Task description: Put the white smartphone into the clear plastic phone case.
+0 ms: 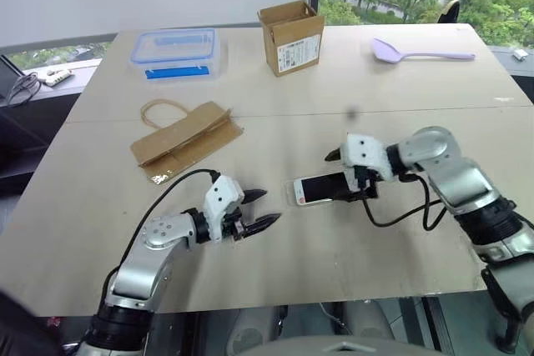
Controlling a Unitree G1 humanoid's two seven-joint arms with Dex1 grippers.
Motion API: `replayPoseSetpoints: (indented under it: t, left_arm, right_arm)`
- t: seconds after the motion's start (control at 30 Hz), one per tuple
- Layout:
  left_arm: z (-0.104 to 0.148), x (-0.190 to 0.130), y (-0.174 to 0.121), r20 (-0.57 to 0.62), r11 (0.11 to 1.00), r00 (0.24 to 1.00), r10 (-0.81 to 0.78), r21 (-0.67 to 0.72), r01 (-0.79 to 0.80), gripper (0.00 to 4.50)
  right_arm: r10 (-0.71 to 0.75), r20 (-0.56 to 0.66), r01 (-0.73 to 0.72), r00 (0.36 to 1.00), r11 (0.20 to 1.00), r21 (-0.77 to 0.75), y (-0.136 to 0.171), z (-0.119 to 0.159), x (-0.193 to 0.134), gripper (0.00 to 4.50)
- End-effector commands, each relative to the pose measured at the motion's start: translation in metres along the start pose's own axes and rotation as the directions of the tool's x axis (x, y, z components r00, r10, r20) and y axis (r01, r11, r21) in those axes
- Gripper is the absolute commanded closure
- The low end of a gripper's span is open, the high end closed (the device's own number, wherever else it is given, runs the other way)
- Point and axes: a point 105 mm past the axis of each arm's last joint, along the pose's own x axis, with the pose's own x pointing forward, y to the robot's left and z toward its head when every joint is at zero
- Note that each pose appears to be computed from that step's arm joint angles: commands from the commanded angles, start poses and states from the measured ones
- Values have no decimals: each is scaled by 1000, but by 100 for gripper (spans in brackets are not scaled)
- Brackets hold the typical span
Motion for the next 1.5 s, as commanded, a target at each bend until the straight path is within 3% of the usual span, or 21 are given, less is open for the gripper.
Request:
replayPoseSetpoints:
  t: [0.03,0.07,0.1,0.13,0.27,0.43,0.93,1.23,1.5]
  left_arm:
    - [9,5,-1,25,999,999,-23,23,22,314]
    - [9,7,0,19,999,1000,-22,27,21,371]
    - [9,8,0,16,999,1000,-21,30,21,388]
    - [8,11,4,8,999,1000,-12,34,12,450]
    - [6,21,8,-12,999,1000,-10,42,11,450]
    - [0,29,7,-46,998,999,-28,57,30,450]
    - [4,46,19,-43,994,999,-13,112,17,450]
    - [-2,37,24,-52,995,998,19,102,-13,450]
    - [2,40,27,-47,994,999,19,112,-14,450]
  right_arm:
    - [-76,32,74,997,996,48,1,5,-24,128]
    - [-94,21,93,995,993,69,3,0,-27,185]
    - [-107,11,106,994,991,84,4,-4,-30,211]
    - [-138,-12,138,990,985,100,4,-11,-33,270]
    - [-204,-103,215,974,969,120,7,-33,-41,447]
    - [-204,-168,223,964,969,104,16,-49,-40,447]
    - [-108,-61,111,992,992,52,35,-19,3,447]
    - [-208,-73,212,976,975,63,17,-26,-12,447]
    - [-206,-18,207,978,976,63,13,-21,14,447]
